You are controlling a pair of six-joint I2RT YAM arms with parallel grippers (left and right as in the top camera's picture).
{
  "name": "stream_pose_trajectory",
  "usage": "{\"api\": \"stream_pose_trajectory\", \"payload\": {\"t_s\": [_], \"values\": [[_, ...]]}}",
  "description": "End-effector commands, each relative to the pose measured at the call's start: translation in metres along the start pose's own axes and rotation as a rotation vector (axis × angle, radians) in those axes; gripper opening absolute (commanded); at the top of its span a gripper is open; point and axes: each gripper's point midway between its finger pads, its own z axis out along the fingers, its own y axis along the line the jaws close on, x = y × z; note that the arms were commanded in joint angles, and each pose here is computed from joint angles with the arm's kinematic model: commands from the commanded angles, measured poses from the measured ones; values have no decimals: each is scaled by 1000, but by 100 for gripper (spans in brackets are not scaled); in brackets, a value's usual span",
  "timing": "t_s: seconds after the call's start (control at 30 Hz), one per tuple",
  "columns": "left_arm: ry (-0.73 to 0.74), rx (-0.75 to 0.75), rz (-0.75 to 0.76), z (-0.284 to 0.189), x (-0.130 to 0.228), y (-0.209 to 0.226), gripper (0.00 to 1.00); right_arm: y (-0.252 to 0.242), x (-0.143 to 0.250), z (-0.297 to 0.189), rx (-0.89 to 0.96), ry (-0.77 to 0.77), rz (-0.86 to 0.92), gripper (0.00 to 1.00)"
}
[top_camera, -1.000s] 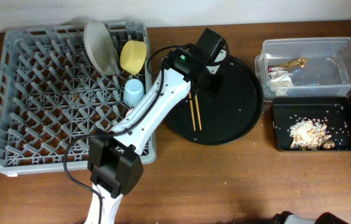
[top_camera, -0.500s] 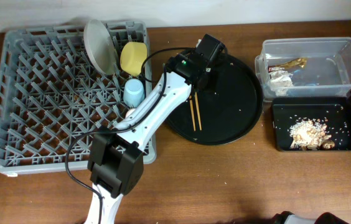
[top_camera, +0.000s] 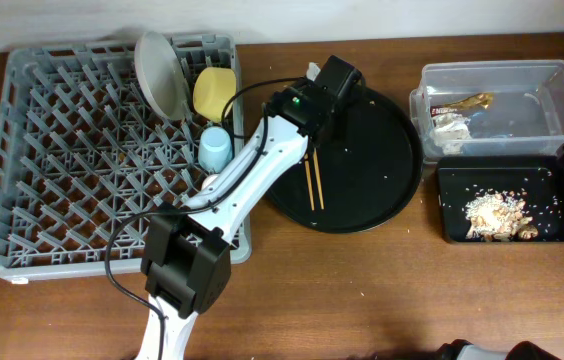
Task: Sort waste into correct bins and load items into the dishwasher rack
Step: 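Move the left gripper back over the chopsticks on the black tray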
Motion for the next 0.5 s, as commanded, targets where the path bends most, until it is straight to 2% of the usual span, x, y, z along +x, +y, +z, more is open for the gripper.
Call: {"api": "stream_pose_trajectory", "payload": {"t_s": [0.0,0.1,0.23,0.27,0.3,0.33,0.47], "values": [[-57,-107,-125,3,-7,17,46,-1,0,-2,-3,-3,15,99],[-84,-107,-145,3,-13,17,40,-1,0,-2,-3,-3,15,98],[-129,-111,-176,3,-22,17,41,-1,0,-2,-2,-3,15,98],[-138,-106,-178,3,-25,16,42,-1,0,-2,-3,-3,15,98],[-145,-103,-180,6,-26,15,49,-1,0,-2,-3,-3,15,98],[-143,-103,-180,9,-25,14,51,-1,0,-2,-3,-3,15,98],[-109,-124,-170,38,-14,15,51,-1,0,-2,-3,-3,15,98]]}}
